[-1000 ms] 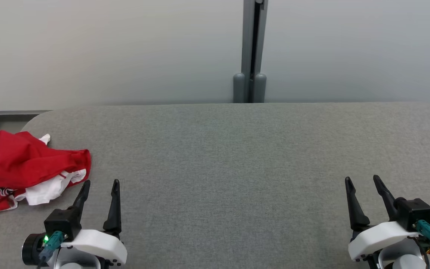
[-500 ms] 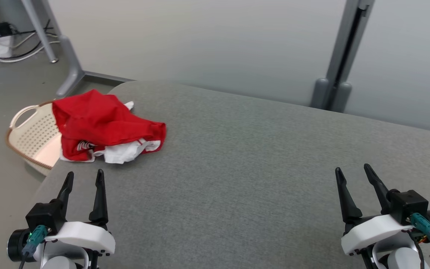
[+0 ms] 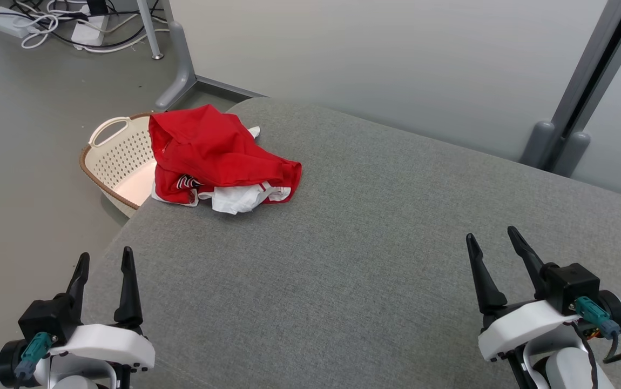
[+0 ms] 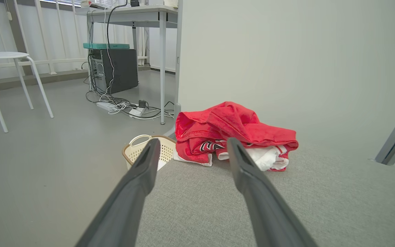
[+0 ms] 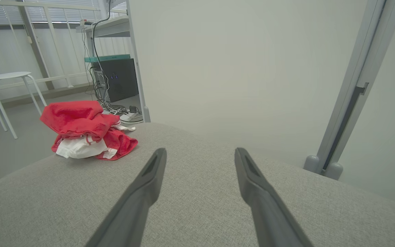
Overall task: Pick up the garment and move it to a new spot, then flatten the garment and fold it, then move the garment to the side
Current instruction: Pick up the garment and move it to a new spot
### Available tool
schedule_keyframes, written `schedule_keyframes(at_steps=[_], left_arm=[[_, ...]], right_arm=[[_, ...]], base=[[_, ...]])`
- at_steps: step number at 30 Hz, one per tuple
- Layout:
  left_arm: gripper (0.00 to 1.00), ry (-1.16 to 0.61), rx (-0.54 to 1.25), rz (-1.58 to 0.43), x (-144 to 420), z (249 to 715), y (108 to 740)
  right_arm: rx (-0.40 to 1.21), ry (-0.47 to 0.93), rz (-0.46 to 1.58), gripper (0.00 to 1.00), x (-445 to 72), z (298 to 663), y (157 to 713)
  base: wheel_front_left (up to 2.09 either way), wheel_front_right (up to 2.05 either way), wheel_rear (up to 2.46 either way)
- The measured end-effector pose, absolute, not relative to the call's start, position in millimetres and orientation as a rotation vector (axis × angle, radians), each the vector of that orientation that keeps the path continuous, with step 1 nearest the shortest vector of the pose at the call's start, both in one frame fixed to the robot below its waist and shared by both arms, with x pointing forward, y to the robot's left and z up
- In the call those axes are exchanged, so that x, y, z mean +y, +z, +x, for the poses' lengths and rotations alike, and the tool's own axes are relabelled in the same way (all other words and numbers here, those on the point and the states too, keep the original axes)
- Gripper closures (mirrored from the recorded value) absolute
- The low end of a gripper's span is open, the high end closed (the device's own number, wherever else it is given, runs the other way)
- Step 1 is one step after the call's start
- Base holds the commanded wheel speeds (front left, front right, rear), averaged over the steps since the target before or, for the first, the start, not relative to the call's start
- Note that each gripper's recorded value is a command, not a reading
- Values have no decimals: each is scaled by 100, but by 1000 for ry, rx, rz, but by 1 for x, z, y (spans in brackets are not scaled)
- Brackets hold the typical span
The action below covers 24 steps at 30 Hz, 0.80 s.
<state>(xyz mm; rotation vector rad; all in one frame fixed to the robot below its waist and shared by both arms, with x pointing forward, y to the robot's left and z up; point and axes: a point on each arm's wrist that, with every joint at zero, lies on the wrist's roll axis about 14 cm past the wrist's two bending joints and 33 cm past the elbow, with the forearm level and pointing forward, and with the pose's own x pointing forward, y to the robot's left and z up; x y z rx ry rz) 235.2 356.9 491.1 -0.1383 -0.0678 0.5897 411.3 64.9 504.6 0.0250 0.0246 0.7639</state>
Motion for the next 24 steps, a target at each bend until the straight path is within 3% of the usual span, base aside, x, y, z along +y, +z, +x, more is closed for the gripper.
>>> schedule_keyframes(at_steps=[14, 24], left_arm=[[0, 560, -67, -134, 354, 250, 495], [0, 505, -12, -179, 361, 337, 493]], right_arm=[[42, 761, 22, 0, 64, 420, 500], [71, 733, 16, 0, 53, 463, 485]], base=[[0, 0, 0], [0, 0, 0]])
